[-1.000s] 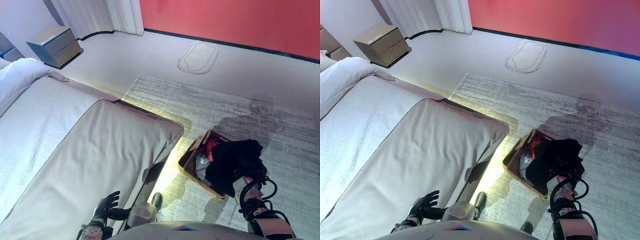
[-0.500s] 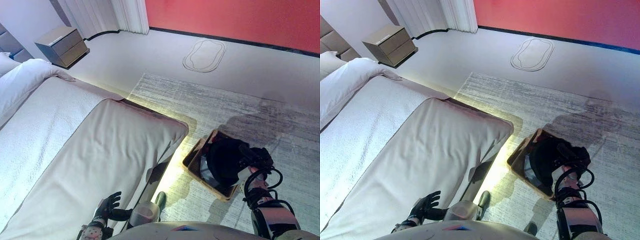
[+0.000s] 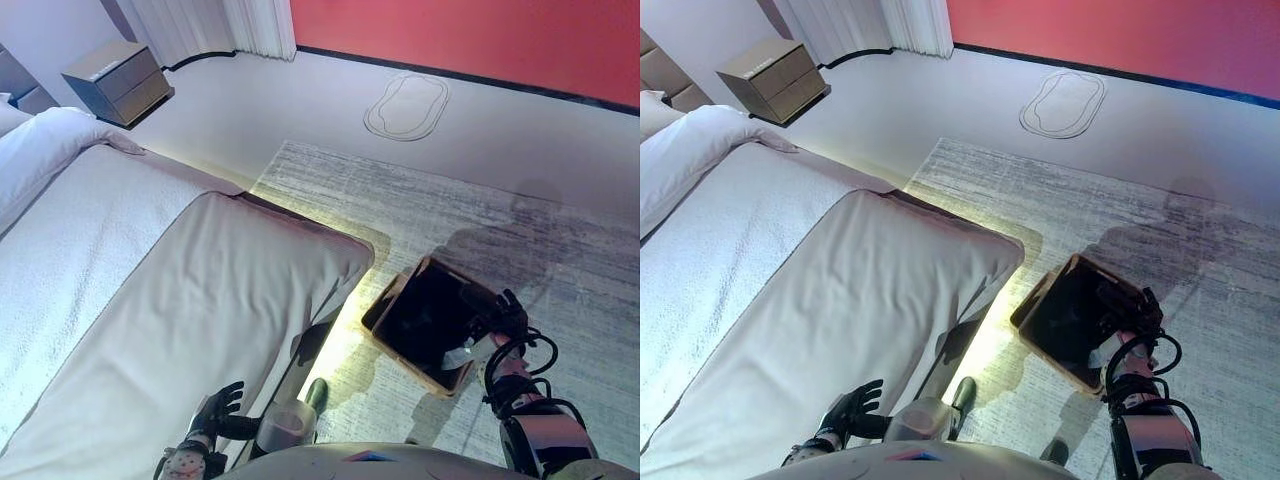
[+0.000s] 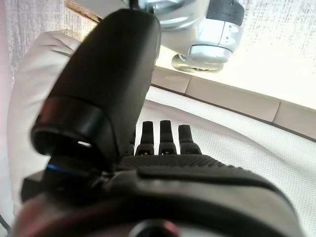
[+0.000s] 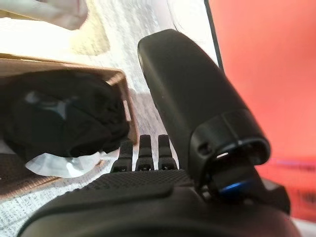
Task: Pick up the clothes from the bed and place them into the basket
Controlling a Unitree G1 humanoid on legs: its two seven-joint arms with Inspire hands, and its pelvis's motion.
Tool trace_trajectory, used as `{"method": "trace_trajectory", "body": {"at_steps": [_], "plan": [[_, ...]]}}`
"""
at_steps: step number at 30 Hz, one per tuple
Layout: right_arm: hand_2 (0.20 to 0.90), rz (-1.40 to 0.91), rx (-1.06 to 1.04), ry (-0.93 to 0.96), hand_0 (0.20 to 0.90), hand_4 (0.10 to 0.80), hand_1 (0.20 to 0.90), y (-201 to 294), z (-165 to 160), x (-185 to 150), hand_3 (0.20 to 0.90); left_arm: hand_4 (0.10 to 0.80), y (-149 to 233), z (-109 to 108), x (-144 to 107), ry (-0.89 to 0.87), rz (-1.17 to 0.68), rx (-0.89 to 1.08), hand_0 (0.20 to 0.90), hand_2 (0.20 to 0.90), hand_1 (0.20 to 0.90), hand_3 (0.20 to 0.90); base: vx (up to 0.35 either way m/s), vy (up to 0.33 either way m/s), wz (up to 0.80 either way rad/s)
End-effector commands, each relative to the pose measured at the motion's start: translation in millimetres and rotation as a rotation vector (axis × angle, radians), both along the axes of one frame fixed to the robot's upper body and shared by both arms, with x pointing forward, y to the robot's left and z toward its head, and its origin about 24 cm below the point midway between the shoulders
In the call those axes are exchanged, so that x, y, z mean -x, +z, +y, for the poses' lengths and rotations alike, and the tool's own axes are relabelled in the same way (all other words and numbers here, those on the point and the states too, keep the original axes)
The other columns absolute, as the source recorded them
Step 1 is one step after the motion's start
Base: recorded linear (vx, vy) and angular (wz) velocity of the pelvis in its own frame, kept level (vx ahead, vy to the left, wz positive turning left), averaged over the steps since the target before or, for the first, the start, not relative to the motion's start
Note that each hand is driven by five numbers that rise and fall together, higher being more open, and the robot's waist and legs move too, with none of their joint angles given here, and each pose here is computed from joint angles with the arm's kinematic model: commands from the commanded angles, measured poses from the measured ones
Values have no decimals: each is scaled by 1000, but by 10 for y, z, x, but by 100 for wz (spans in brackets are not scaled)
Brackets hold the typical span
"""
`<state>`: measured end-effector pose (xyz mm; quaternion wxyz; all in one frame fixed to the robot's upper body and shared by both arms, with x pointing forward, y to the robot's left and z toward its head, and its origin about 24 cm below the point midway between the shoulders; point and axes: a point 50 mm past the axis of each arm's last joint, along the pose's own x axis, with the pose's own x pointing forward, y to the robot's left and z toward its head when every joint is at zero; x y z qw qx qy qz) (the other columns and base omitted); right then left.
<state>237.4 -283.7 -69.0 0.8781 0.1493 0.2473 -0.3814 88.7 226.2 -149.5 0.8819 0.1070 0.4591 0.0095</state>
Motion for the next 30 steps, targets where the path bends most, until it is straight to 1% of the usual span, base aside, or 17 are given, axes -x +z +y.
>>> {"method": "trace_trajectory", "body": {"at_steps": [1,4,6,8,9,11,12,13,16,18,19,21,30], "plan": [[900,-73,77,109,900,800,900,99,10,-66,900,800,80,137,-144,-44,-69,-45,900,900,900,900,-44,11,1],[900,19,47,143,900,800,900,-120,100,134,900,800,77,119,-164,-39,-71,-36,900,900,900,900,-46,14,0],[900,154,25,227,900,800,900,-356,209,379,900,800,76,85,-212,-31,-76,-22,900,900,900,900,-74,17,-1],[900,242,11,264,900,800,900,-501,272,568,900,800,73,58,-246,-14,-82,-11,900,900,900,900,-59,20,-2],[900,272,1,276,900,800,900,-544,290,627,900,800,72,54,-255,-8,-83,-5,900,900,900,900,-57,23,-3],[900,412,0,296,900,800,900,-692,351,884,900,800,78,15,-320,-10,-97,4,900,900,900,900,-73,19,-4],[900,412,0,296,900,800,900,-692,352,884,900,800,77,14,-320,-10,-97,4,900,900,900,900,-86,15,-4],[900,493,-11,307,900,800,900,-755,372,1009,900,800,76,-14,-342,-14,-100,12,900,900,900,900,-71,16,-4],[900,635,-38,347,900,800,900,-863,414,1269,900,800,69,-59,-383,-3,-99,36,900,900,900,900,-84,37,-11],[900,701,-101,383,900,800,900,-921,466,1409,900,800,65,-89,-406,-11,-92,48,900,900,900,900,-73,30,-13],[900,742,-200,428,900,800,900,-965,534,1511,900,800,65,-110,-424,-23,-90,68,900,900,900,900,-73,24,-5],[900,763,-210,510,900,800,900,-985,584,1552,900,800,68,-124,-449,-26,-91,81,900,900,900,900,-67,23,-4],[900,702,-257,436,900,800,900,-962,507,1524,900,800,76,-95,-492,-10,-74,91,900,900,900,900,-24,0,-6]]}}
